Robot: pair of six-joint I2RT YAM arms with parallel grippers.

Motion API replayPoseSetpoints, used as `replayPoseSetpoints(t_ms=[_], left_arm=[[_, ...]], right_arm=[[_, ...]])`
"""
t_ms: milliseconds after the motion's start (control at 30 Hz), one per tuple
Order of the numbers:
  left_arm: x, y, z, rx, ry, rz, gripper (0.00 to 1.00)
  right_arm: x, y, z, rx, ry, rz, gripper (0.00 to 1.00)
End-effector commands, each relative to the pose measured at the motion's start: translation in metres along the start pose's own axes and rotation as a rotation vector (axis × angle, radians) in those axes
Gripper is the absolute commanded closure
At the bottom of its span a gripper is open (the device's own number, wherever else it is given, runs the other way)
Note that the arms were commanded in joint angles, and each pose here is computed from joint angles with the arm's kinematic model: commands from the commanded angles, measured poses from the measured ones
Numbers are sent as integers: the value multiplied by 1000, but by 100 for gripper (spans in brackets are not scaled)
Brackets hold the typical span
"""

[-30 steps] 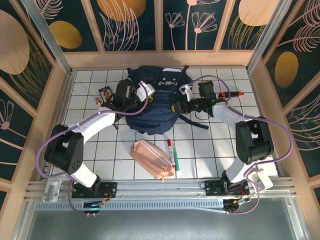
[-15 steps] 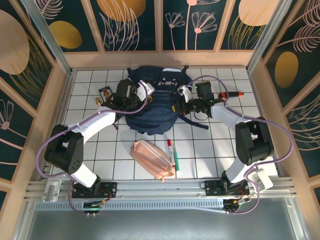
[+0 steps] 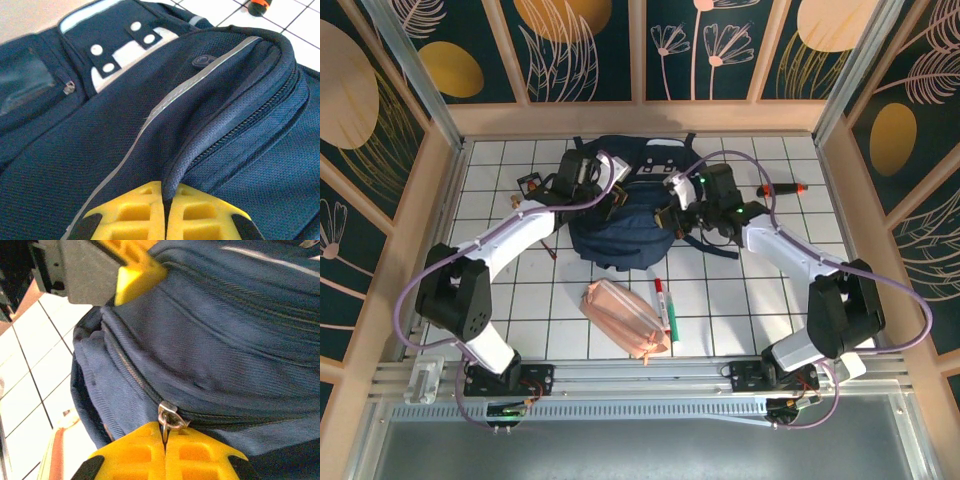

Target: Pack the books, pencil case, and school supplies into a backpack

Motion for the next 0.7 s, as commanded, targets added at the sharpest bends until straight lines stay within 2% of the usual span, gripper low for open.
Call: replayPoseSetpoints(t_ms=[0, 167, 300, 367, 433, 533, 667], left_arm=[[2, 29, -5, 79, -54, -63, 100], [5, 34, -12, 64, -92, -36, 100], [10, 38, -15, 89, -106, -17, 100], [4, 35, -17, 108, -130, 7, 100], [3, 39, -19, 114, -143, 16, 100], [5, 41, -15, 92, -110, 27, 100], [6, 44, 5, 85, 25, 53, 100]], right_arm=[[-16, 11, 35, 22, 69, 19, 100], [-32, 26, 71, 37, 171, -8, 100], [-42, 32, 73, -1, 133, -20, 100], [-52, 32, 87, -10, 170, -21, 100], [-53, 34, 110, 12, 273, -33, 100], [-42, 29, 128, 27, 420, -27, 100], [-37, 13, 119, -22, 445, 106, 100]])
Point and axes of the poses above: each hand's point on the last joint's axis, 136 mm out from that joint toward the fingers, its own x axis back along the fingers, its own z axis along the line the jaws close on, y = z × x, the point moved 2 cm from there along x, back along the fingers, and after that the axes turned 7 degrees about x, right-handed, at the moved point
